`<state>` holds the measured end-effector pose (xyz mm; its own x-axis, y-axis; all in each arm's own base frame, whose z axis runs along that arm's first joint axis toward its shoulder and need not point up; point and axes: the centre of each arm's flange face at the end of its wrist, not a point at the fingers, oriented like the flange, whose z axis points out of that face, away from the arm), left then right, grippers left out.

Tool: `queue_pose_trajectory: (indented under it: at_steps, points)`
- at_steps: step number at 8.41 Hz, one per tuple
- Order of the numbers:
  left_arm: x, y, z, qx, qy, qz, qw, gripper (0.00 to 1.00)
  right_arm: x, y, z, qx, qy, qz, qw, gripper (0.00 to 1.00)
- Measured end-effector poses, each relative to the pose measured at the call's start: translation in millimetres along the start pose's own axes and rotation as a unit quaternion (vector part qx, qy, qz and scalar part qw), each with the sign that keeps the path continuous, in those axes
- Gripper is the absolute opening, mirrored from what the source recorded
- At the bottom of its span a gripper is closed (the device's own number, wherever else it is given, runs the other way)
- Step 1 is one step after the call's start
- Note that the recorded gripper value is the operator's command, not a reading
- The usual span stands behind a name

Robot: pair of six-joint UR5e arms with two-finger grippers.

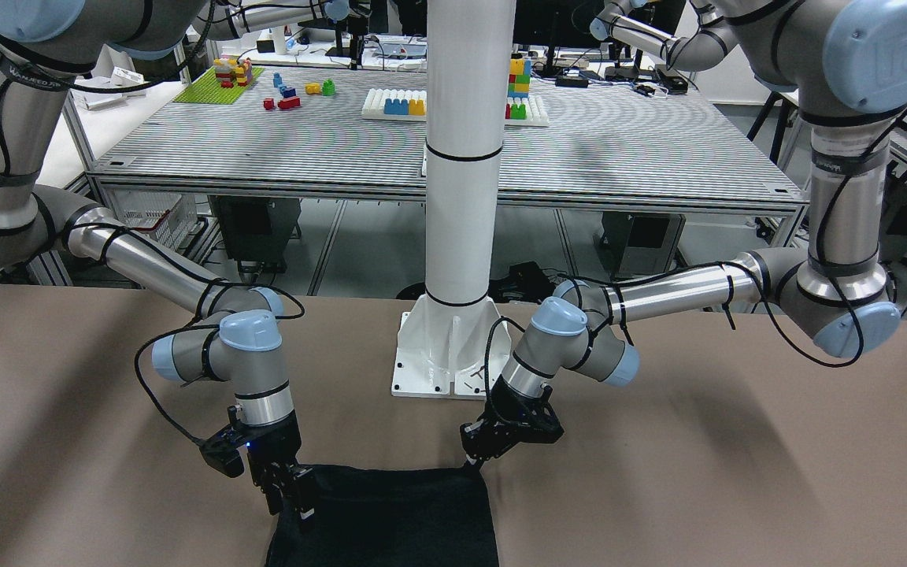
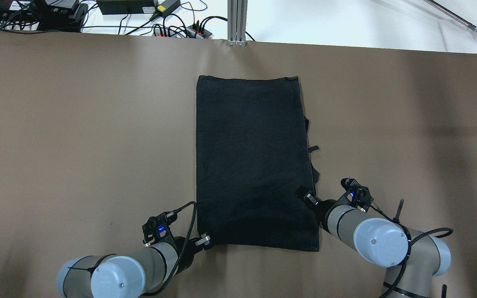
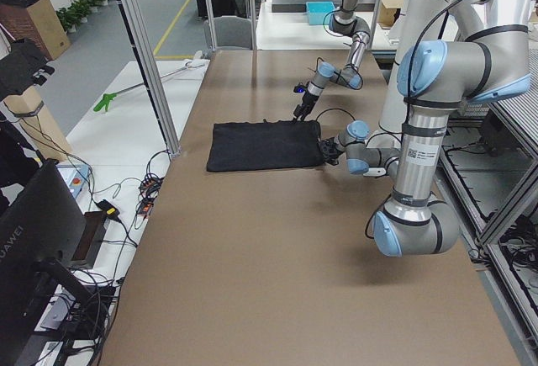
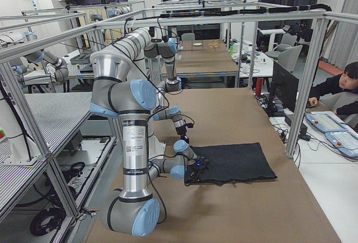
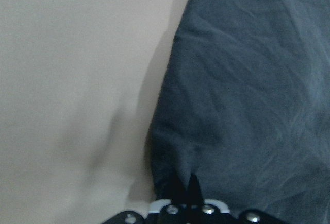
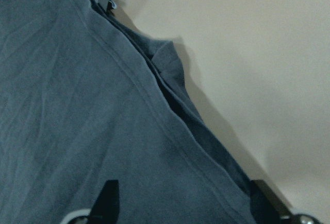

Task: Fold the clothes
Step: 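Grasp the near end corners of the bundle with both grippers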

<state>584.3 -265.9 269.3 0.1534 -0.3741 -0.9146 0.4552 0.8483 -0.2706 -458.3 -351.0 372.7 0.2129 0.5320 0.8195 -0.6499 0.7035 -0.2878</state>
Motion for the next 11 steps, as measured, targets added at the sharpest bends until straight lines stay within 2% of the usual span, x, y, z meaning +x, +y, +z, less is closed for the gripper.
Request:
queue_pose_trajectory:
  at_steps: [3, 6, 7, 8, 11]
  points:
    - [-2, -1, 2, 0.002, -0.002, 0.002, 1.0000, 0.00, 13, 23, 12, 0.003, 0.009, -0.018, 0.9998, 0.86]
    - [-3, -1, 2, 0.002, -0.003, 0.003, 1.0000, 0.00, 6, 43, 18, 0.015, -0.001, -0.022, 0.9996, 0.77]
    - [-4, -1, 2, 0.003, -0.003, 0.003, 1.0000, 0.00, 1, 50, 20, 0.018, -0.007, -0.022, 0.9996, 0.70]
    - [-4, -1, 2, 0.003, -0.003, 0.003, 1.0000, 0.00, -3, 55, 20, 0.021, -0.013, -0.021, 0.9995, 0.59]
    - [-3, -1, 2, 0.003, -0.002, 0.003, 1.0000, 0.00, -10, 59, 18, 0.023, -0.024, -0.010, 0.9994, 0.19]
